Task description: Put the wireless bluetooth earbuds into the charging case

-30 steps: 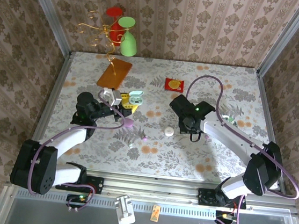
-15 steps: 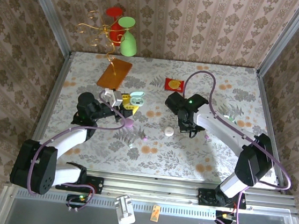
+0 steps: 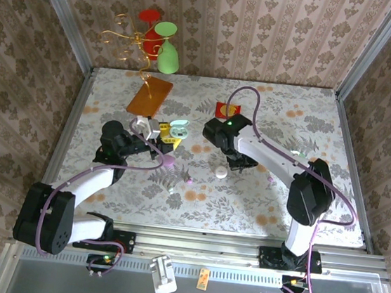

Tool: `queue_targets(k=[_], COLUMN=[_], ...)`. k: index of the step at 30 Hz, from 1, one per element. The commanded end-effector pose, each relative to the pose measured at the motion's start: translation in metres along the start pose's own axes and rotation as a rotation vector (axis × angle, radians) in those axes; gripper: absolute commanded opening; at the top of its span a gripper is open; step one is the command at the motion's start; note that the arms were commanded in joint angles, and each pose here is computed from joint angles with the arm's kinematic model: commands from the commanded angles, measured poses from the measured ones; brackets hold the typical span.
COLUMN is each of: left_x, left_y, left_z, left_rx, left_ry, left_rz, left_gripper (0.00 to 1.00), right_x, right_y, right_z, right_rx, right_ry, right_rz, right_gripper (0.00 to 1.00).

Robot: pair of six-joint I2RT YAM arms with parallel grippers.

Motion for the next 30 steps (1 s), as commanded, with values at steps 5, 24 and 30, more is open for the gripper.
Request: queue_targets(k=[5, 24, 30], left_x=[-0.001, -0.012, -0.023], left_y=[0.0, 0.003, 0.002], left_z=[-0.005, 0.008, 0.014], left_rx=[-0.036, -0.014, -0.008], left_ry=[-0.009, 0.011, 0.017], left_rz=[0.022, 0.038, 0.058], left_gripper=[0.29, 0.29, 0.29], right_x=[0.003, 0.052, 0.068], right_y=[-0.005, -0.018, -0.019], right_z=[-0.001, 0.004, 0.0], right_rx=[0.035, -0.067, -0.08], right_ry=[-0.003, -0.131, -0.15], right_rz=[0.108, -0.23, -0.286], right_gripper=[0.11, 0.1, 0.1])
Point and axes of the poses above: each hand's point on the last joint's axis, 136 mm out from that joint toward the fingers, its own x axis back along the fingers, its own y axis along the line the jaws close on, z = x × y, the point moved 8 cm from there along x, back along the fingers, and after that the axes turned 4 degrees about -x, right-handed, at the moved point
